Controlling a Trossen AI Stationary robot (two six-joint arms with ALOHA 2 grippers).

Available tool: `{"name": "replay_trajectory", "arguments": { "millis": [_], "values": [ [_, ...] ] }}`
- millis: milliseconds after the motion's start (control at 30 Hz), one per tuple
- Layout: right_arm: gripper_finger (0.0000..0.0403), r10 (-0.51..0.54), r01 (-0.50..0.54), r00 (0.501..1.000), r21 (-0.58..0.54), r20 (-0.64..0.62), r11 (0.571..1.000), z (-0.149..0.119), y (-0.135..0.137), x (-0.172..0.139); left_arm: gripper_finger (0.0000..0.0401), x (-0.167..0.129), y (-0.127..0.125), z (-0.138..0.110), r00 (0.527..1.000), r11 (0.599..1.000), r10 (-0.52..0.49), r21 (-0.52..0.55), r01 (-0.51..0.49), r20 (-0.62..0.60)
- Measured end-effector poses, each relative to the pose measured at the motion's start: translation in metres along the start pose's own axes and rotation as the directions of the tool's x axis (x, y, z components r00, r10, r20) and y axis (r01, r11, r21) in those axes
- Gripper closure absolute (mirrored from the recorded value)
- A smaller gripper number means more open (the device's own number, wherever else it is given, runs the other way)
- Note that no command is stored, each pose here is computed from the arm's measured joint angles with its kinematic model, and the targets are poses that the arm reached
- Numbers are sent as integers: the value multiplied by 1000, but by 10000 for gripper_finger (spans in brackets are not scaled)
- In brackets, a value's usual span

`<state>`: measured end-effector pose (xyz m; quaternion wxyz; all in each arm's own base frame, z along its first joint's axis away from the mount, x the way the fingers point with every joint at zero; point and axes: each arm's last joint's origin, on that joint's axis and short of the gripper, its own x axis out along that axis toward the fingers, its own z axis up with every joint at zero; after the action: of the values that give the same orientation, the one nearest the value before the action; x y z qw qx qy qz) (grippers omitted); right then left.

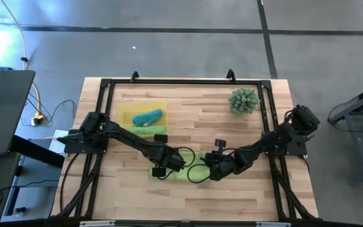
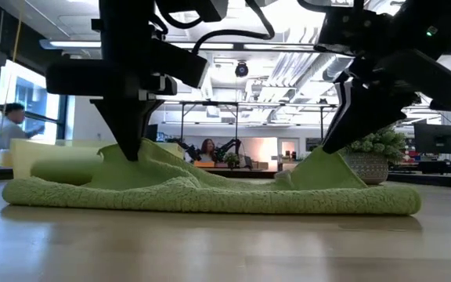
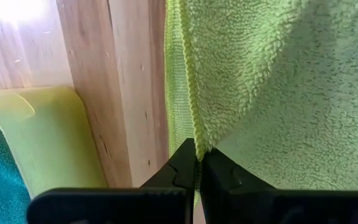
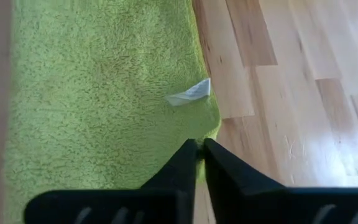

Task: Roll microfiber towels into tight, uniform cylinder then place into a basket
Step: Fold the light green microfiber towel

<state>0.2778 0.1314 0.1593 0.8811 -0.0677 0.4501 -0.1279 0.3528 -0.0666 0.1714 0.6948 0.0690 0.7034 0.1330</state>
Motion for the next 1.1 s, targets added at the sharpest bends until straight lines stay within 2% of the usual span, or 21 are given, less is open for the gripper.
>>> {"name": "replay_trajectory", "arguments": {
  "millis": [200, 333, 467, 833, 967, 1100],
  "values": [
    [298, 2, -2, 1000, -63, -1, 998, 0, 0, 0, 401, 0, 0, 0, 1000, 1000, -1, -1, 1, -1],
    [261, 73, -72, 997, 13, -21, 997, 1, 2, -1, 401, 0, 0, 0, 1000, 1000, -1, -1, 1, -1],
    [254, 120, -115, 992, 102, -46, 988, -1, 7, 6, 401, 0, 0, 0, 1000, 1000, -2, -1, 2, 0],
    [253, 95, -85, 989, 89, -113, 992, -13, 15, 27, 396, 0, -2, -1, 999, 999, -37, -1, 37, -13],
    [253, 96, -86, 989, 92, -110, 992, -13, 16, 28, 370, -1, -4, -1, 999, 999, -36, -24, 35, -11],
    [253, 94, -84, 990, 94, -109, 992, -13, 16, 28, 325, -1, -4, -2, 1000, 999, -22, -40, 22, -9]
  ]
}}
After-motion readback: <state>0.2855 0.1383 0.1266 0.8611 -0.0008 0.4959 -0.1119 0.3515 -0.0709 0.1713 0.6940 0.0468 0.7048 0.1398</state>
